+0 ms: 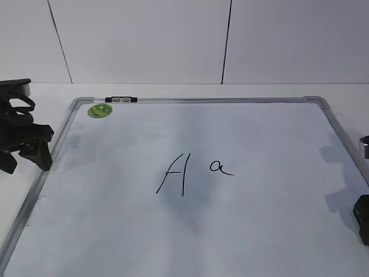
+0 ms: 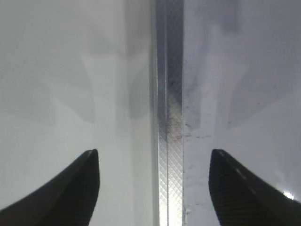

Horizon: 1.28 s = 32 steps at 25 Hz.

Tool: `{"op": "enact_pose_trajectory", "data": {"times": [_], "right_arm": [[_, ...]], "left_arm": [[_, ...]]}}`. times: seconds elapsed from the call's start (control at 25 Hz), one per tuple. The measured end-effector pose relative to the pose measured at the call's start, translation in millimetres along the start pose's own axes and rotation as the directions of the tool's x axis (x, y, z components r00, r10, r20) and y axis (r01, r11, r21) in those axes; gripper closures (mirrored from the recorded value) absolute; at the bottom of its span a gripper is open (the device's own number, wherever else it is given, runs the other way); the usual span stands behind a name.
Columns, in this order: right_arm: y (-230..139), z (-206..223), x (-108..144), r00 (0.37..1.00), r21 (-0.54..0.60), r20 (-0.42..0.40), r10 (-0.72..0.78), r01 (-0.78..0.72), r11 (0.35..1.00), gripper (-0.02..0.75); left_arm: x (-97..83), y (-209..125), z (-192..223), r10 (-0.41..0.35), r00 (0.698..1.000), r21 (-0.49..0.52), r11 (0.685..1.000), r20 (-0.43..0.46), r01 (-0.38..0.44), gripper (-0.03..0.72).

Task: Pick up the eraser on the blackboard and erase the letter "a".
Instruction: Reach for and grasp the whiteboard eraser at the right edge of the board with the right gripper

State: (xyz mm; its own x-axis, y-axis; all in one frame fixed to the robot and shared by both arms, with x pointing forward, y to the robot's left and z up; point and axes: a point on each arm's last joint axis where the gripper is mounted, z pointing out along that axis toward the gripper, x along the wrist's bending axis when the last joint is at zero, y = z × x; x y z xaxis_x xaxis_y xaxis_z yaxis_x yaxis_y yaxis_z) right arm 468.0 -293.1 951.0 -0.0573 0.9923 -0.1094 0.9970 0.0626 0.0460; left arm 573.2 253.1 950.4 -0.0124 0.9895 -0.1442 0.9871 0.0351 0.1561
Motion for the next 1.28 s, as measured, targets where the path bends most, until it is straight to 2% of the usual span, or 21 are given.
{"op": "enact_pose_trajectory", "data": {"times": [0.4, 1.04, 1.28], "right_arm": [[1.3, 7.0, 1.1, 1.0, 0.029, -0.003, 0.001, -0.001, 1.0, 0.099], [0.8, 8.6, 1.4, 1.0, 0.044, -0.005, 0.003, -0.003, 0.999, 0.197], [0.8, 8.6, 1.4, 1.0, 0.044, -0.005, 0.003, -0.003, 0.999, 0.202]], "left_arm": [[0.0, 0.0, 0.0, 0.0, 1.0, 0.0, 1.0, 0.0, 0.0, 0.146], [0.0, -1.0, 0.0, 0.0, 1.0, 0.011, 1.0, 0.0, 0.0, 0.146], [0.1, -2.0, 0.0, 0.0, 1.0, 0.022, 1.0, -0.001, 0.0, 0.146]]}}
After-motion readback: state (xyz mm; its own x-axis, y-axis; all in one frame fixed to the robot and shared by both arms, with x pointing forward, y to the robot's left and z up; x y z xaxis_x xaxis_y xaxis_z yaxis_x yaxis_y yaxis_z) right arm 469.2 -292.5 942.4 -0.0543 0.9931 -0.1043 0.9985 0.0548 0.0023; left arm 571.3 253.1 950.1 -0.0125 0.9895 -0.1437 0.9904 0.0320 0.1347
